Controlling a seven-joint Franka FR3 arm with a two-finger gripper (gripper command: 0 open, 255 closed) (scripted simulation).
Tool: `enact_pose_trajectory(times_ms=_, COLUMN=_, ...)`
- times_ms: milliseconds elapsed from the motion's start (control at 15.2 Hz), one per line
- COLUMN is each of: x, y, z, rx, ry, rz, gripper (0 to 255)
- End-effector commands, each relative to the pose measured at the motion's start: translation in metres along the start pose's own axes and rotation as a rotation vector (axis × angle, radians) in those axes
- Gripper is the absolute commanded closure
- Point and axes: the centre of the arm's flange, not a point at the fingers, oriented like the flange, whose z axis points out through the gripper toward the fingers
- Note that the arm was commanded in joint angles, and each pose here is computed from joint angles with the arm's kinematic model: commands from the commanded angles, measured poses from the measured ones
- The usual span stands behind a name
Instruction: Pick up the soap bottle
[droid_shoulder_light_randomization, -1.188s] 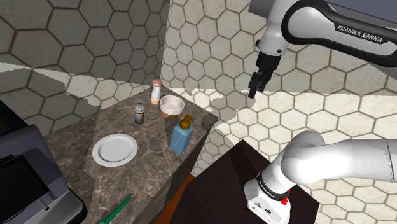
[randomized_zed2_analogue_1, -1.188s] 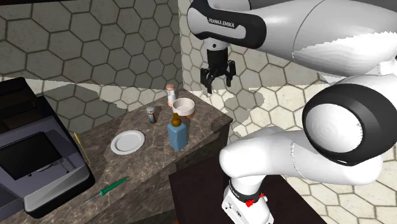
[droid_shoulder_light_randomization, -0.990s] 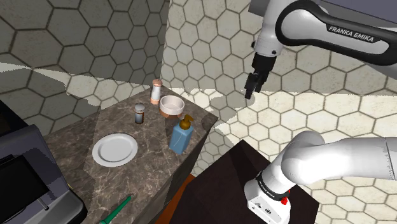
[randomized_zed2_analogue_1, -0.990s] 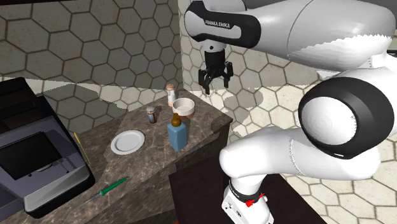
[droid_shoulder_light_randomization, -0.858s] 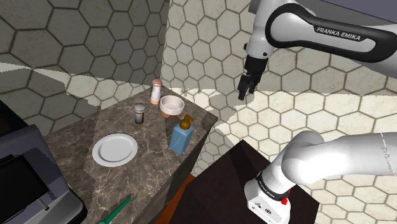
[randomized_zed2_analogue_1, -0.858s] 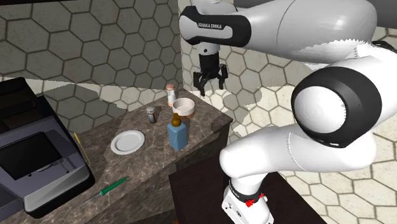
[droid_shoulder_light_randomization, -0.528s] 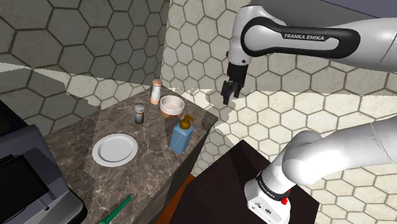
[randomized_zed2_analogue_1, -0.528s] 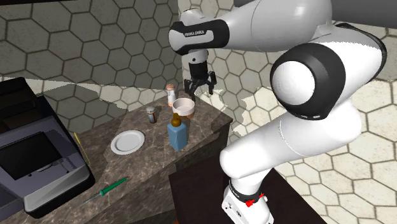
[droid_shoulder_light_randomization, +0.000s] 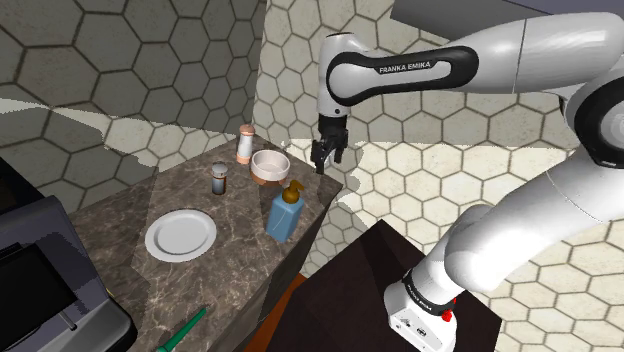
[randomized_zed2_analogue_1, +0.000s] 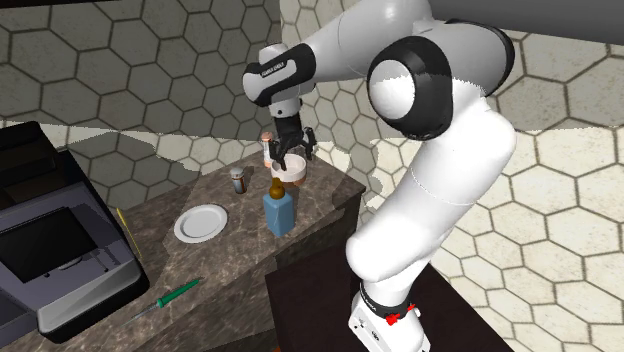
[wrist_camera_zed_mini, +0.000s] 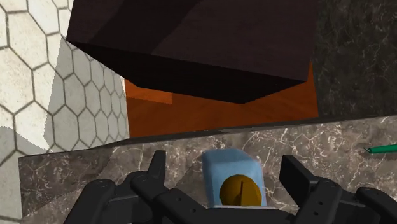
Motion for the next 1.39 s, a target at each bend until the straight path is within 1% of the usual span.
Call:
enact_pose_trajectory(times_ms=0, x=0.023, y=-0.009, z=0.013, rx=0.001, ry=-0.014, rz=-0.008, gripper=0)
enact_pose_trajectory(times_ms=528, x=0.114, y=-0.047, z=0.069, rx=0.002, ry=-0.07, rz=-0.04, gripper=0)
enact_pose_trajectory(times_ms=594, x=0.12, y=-0.05, z=0.073, rx=0.002, ry=-0.074, rz=-0.042, gripper=0)
enact_pose_trajectory(times_ms=1056, x=0.13, y=-0.05, z=0.109, rx=0.002, ry=-0.074, rz=-0.042, gripper=0)
enact_pose_trajectory(times_ms=1188, x=0.131, y=-0.051, z=0.112, rx=0.002, ry=-0.074, rz=-0.042, gripper=0)
enact_pose_trajectory(times_ms=1254, x=0.131, y=-0.051, z=0.112, rx=0.002, ry=-0.074, rz=-0.042, gripper=255)
enact_pose_trajectory(times_ms=1320, x=0.131, y=-0.051, z=0.112, rx=0.002, ry=-0.074, rz=-0.042, gripper=255)
